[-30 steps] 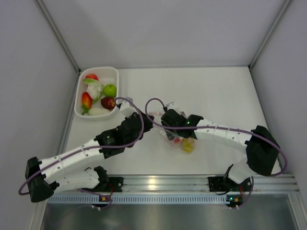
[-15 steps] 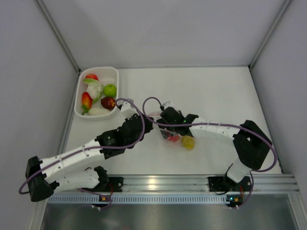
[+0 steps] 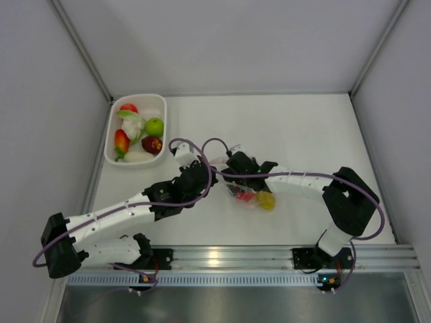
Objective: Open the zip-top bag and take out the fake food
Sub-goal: Pick up the fake fruit from the zipper food storage bag, then place the fake fruit in the bin.
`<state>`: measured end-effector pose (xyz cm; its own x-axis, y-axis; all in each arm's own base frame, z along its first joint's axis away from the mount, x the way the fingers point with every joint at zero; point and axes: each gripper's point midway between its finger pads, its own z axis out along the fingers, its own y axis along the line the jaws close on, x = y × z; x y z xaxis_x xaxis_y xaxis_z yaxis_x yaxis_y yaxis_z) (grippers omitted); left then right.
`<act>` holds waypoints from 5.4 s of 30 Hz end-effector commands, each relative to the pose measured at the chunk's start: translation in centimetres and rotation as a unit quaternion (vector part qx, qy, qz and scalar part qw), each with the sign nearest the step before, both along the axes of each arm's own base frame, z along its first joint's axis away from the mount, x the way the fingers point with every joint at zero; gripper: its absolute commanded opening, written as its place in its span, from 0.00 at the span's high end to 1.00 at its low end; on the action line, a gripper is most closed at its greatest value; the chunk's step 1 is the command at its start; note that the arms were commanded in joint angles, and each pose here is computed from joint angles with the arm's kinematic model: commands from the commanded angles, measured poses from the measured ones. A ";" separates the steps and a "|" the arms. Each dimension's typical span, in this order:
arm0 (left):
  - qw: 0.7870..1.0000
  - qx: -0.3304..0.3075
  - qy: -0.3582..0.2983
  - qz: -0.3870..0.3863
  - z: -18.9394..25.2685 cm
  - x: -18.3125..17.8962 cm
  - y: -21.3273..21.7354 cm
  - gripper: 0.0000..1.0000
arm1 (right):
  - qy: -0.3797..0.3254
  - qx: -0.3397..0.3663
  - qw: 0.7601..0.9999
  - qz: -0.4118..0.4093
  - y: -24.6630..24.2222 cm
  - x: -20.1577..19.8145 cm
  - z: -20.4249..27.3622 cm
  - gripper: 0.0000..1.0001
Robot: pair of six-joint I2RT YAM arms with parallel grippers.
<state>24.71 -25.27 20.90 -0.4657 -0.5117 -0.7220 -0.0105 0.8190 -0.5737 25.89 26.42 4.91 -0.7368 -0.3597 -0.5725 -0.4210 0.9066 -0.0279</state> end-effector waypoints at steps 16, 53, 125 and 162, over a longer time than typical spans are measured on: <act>0.999 0.032 -0.011 0.019 -0.9 1.0 0.5 1.00 | 0.029 -0.018 0.999 -0.005 -2.2 -2.1 1.2 0.52; 0.983 0.141 -0.102 0.050 7.1 -1.8 11.1 1.00 | -0.167 0.174 0.946 0.215 12.3 -4.9 24.3 0.66; 0.985 0.166 0.001 0.045 5.3 -3.3 17.2 1.00 | -0.250 0.411 0.860 0.170 13.6 8.1 39.6 0.86; 0.976 0.171 -0.108 0.076 12.4 -8.4 23.8 1.00 | -0.357 0.444 0.806 0.158 37.4 15.0 21.7 0.94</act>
